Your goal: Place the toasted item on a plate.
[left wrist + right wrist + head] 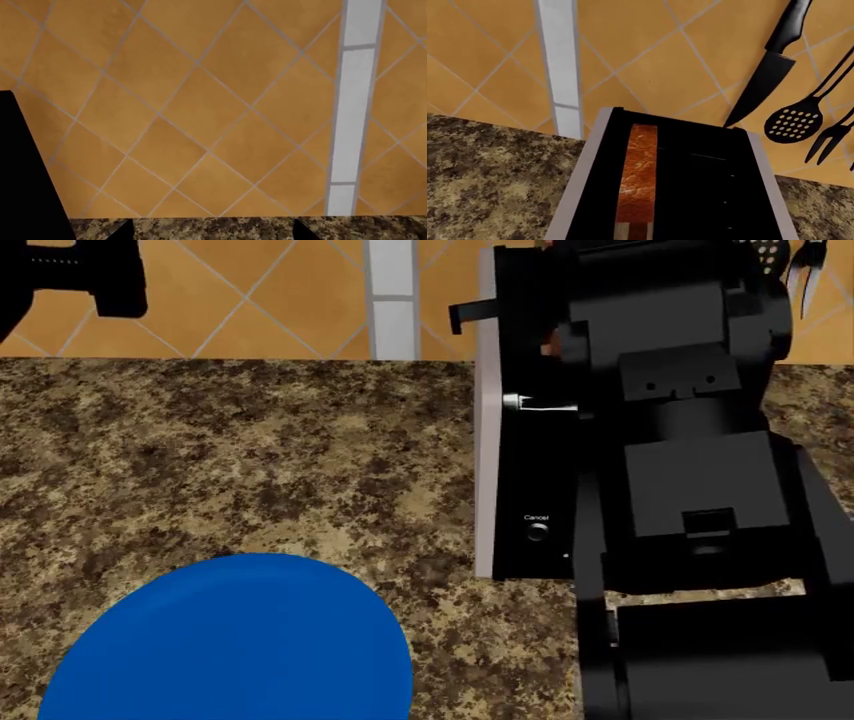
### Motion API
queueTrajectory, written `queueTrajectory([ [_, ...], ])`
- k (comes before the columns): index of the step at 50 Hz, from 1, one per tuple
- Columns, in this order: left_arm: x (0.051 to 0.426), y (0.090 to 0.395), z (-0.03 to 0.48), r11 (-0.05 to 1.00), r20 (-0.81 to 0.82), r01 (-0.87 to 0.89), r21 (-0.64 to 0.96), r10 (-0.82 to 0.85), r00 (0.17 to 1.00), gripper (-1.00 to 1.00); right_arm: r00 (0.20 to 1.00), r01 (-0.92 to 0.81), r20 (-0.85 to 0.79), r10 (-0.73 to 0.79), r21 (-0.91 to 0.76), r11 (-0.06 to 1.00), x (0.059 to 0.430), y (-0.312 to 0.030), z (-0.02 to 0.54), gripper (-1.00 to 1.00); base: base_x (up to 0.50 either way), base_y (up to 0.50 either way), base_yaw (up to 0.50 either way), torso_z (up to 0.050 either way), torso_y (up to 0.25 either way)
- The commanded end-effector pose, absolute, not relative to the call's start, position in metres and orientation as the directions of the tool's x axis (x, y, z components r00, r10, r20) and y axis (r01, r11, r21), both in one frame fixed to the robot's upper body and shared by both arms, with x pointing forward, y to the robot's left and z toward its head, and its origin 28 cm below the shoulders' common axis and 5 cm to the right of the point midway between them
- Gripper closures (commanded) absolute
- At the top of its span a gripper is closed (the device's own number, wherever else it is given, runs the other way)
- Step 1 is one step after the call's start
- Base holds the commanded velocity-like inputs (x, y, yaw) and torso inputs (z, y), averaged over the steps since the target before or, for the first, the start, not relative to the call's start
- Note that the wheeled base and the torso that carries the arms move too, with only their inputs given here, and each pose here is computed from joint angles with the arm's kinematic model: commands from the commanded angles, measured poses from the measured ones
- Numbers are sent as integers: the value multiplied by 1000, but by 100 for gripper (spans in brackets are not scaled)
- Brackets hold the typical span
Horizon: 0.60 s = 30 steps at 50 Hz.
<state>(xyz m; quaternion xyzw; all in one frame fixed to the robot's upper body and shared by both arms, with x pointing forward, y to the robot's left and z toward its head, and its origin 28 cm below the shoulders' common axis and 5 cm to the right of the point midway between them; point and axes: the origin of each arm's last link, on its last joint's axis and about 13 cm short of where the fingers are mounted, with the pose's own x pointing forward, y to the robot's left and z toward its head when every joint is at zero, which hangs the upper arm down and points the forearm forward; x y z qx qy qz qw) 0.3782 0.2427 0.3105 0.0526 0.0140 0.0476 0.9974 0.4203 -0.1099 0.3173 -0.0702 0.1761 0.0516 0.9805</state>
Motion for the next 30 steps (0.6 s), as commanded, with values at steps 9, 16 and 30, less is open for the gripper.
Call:
queueTrajectory([
  [9,375,242,311,990,-20,-85,110,88,996,-100,971,-148,-214,109,-172,974,415,-108,368,100,3,0,2,0,0],
  [16,372,240,314,990,-16,-83,111,85,996,-100,977,-150,-176,117,-188,971,410,-106,386,100,0,0,2,2,6],
  [30,370,240,315,990,-11,-80,115,82,997,-100,987,-149,-90,134,-190,970,397,-106,425,100,0,0,1,1,2],
])
